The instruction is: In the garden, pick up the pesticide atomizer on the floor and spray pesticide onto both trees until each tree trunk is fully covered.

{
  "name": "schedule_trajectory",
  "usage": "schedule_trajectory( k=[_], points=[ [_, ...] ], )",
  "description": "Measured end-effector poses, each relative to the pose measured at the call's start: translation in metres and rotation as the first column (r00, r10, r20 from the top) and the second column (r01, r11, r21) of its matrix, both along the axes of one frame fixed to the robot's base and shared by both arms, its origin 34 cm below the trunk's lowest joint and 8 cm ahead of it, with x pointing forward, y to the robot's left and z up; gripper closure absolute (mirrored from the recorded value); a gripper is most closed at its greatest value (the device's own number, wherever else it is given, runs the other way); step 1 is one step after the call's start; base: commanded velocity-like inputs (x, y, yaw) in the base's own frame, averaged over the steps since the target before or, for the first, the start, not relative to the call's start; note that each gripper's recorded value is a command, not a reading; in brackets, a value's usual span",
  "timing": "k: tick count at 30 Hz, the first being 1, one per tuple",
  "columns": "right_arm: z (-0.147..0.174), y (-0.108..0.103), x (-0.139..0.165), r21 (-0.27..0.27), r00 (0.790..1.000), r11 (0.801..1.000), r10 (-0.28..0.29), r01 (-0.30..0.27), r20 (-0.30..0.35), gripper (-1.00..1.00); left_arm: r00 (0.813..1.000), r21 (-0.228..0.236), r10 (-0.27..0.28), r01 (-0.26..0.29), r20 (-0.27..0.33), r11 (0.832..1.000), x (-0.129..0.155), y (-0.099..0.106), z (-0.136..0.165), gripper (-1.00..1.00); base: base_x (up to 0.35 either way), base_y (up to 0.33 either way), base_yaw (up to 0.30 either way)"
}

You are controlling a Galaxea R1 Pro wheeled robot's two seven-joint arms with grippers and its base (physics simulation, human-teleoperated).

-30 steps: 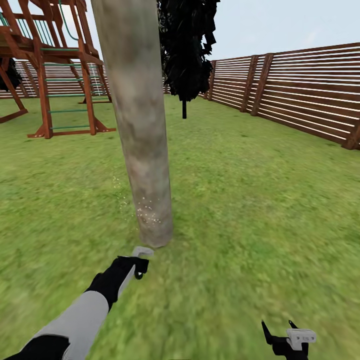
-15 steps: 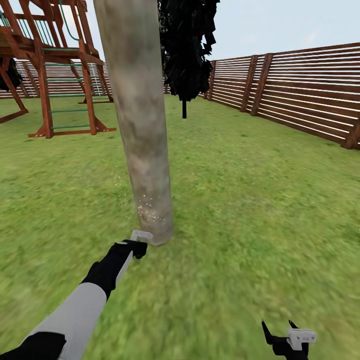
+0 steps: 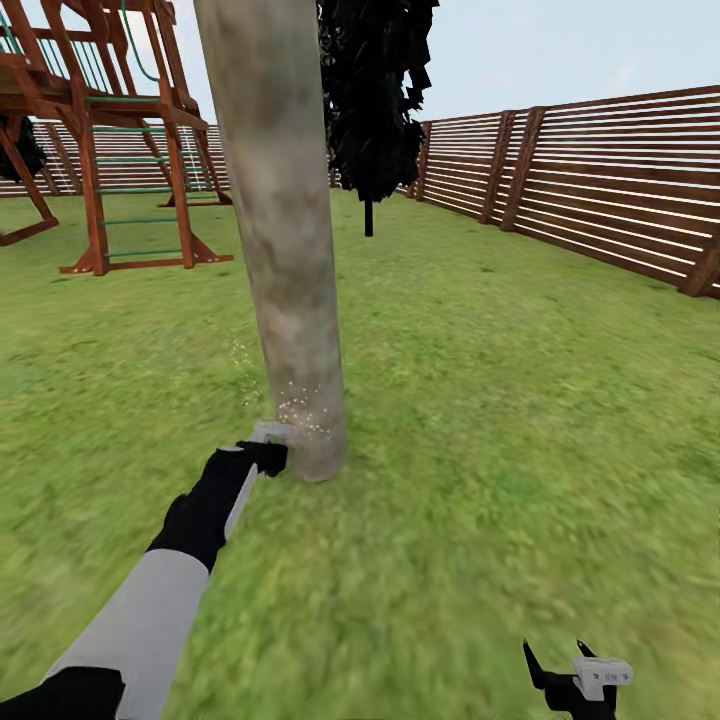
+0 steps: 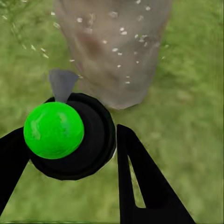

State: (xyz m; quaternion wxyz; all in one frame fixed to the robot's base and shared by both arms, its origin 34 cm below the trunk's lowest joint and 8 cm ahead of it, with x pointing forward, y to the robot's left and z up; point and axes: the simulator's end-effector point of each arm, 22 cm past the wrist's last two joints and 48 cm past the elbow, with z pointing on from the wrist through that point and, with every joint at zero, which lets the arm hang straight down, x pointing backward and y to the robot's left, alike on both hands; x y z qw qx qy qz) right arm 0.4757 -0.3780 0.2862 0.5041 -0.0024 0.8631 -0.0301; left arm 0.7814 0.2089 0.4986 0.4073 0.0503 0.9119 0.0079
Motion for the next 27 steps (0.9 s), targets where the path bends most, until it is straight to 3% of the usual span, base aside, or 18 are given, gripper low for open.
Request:
schedule_trajectory(
  k=[1,3,6,8,11,13,15,17,19,23,25,27],
  points=[
    [0.0,0.0,0.0,0.0,1.0,1.0,0.0,0.0,0.0,-1.0,1.0,-0.003,0.017,-0.017,-0.002,1.0,0.001,0.01,0.003,1.0,0.0,0.0,0.0],
    [0.0,0.0,0.0,0.0,1.0,1.0,0.0,0.0,0.0,-1.0,1.0,-0.022,0.023,-0.023,-0.004,1.0,0.0,0.009,0.009,1.0,0.0,0.0,0.0],
    [0.0,0.0,0.0,0.0,1.0,1.0,0.0,0.0,0.0,-1.0,1.0,-0.071,-0.007,0.006,-0.004,0.997,0.0,-0.028,0.014,1.0,0.0,0.0,0.0],
    [0.0,0.0,0.0,0.0,1.0,1.0,0.0,0.0,0.0,-1.0,1.0,-0.084,-0.013,0.013,0.005,0.996,0.002,-0.038,0.03,1.0,0.0,0.0,0.0],
    [0.0,0.0,0.0,0.0,1.0,1.0,0.0,0.0,0.0,-1.0,1.0,-0.07,0.006,-0.004,0.031,0.998,0.007,-0.023,0.049,1.0,0.0,0.0,0.0],
    [0.0,0.0,0.0,0.0,1.0,1.0,0.0,0.0,0.0,-1.0,0.998,-0.042,0.044,-0.042,0.047,0.998,0.01,0.009,0.062,1.0,0.0,0.0,0.0],
    [0.0,0.0,0.0,0.0,1.0,1.0,0.0,0.0,0.0,-1.0,0.996,-0.058,0.065,-0.062,0.06,0.996,0.011,0.02,0.071,1.0,0.0,0.0,0.0],
    [0.0,0.0,0.0,0.0,1.0,1.0,0.0,0.0,0.0,-1.0,0.998,-0.075,0.058,-0.055,0.032,0.996,0.007,0.009,0.071,1.0,0.0,0.0,0.0],
    [0.0,0.0,0.0,0.0,1.0,1.0,0.0,0.0,0.0,-1.0,0.999,-0.112,0.032,-0.029,0.026,0.993,0.005,-0.019,0.085,1.0,0.0,0.0,0.0],
    [0.0,0.0,0.0,0.0,1.0,1.0,0.0,0.0,0.0,-1.0,0.997,-0.052,-0.074,0.075,0.029,0.996,0.001,-0.061,0.101,1.0,0.0,0.0,0.0],
    [0.0,0.0,0.0,0.0,1.0,1.0,0.0,0.0,0.0,-1.0,0.997,-0.031,-0.066,0.067,0.035,0.997,0.001,-0.054,0.108,1.0,0.0,0.0,0.0],
    [0.0,0.0,0.0,0.0,1.0,1.0,0.0,0.0,0.0,-1.0,1.0,-0.051,-0.005,0.006,0.03,0.999,0.003,-0.027,0.108,1.0,0.0,0.0,0.0]
  ],
)
